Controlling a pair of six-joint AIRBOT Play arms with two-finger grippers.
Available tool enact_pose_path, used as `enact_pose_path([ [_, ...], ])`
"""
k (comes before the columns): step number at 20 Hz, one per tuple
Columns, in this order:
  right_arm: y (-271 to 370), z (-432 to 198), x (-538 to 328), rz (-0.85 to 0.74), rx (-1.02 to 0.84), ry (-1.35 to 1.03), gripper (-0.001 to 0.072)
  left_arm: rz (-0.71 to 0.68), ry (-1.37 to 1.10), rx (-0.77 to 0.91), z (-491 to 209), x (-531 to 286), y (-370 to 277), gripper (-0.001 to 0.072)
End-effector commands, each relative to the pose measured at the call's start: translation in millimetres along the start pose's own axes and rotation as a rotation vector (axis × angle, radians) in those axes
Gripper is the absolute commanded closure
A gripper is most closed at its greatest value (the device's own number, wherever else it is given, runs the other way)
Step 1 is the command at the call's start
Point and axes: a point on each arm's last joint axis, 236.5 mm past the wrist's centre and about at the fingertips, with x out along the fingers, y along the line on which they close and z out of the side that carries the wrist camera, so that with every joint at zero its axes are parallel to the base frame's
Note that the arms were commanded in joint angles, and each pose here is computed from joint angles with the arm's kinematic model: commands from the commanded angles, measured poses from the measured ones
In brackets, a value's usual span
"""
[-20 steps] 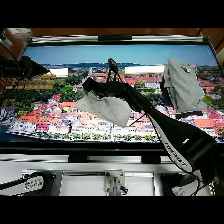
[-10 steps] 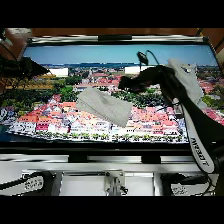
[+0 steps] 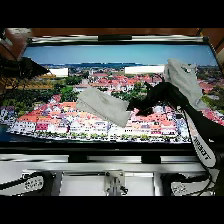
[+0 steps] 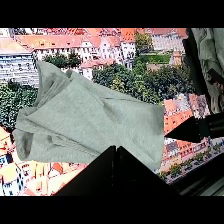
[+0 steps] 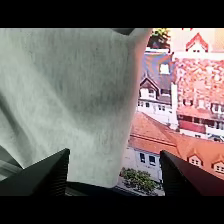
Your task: Fold the shirts.
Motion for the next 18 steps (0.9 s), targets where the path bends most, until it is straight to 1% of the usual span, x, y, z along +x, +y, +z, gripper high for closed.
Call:
enact_pose_path([
  [1,4.2,-3.4,31.2,0.026,0.029,0.014,0.0011,0.000,0.000,0.001,0.0,0.0,0.4,0.0674],
  [2,9.8,-2.5,40.8,0.035,0.028,0.006,0.0013,0.000,0.000,0.001,0.0,0.0,0.5,0.0674],
  [3,24.3,0.2,49.1,0.076,0.016,-0.013,0.0023,0.000,0.000,0.001,0.0,0.0,0.5,0.0674],
  [4,40.0,4.2,53.1,0.119,-0.008,-0.043,0.0106,0.000,0.000,0.001,0.0,0.0,0.5,0.0674],
  [5,50.0,10.9,54.6,0.136,-0.023,-0.083,0.0285,0.001,-0.001,0.001,0.1,-0.1,0.4,0.0674],
  [6,54.8,17.8,54.0,0.141,-0.028,-0.115,0.0400,0.001,0.000,0.001,0.0,0.0,0.5,0.0674],
  [7,59.0,25.5,49.8,0.149,-0.032,-0.141,0.0578,0.001,0.000,0.001,0.0,0.0,0.5,0.0674],
  [8,63.8,36.0,40.8,0.160,-0.043,-0.168,0.0626,0.000,0.000,0.001,0.0,0.0,0.5,0.0674],
  [10,82.2,62.8,8.0,0.196,-0.116,-0.245,0.0627,0.000,0.000,0.001,0.0,0.0,0.5,0.0674],
  [12,106.8,104.2,-50.2,0.247,-0.171,-0.385,0.0627,0.000,0.000,0.001,0.0,0.0,0.5,0.0674],
  [15,132.4,167.3,-163.7,0.315,-0.221,-0.648,0.0627,0.000,0.000,0.001,0.0,0.0,0.5,0.0674],
  [18,134.8,210.9,-280.8,0.363,-0.212,-0.933,0.0627,0.000,0.000,0.000,0.0,0.0,0.4,0.0674],
])
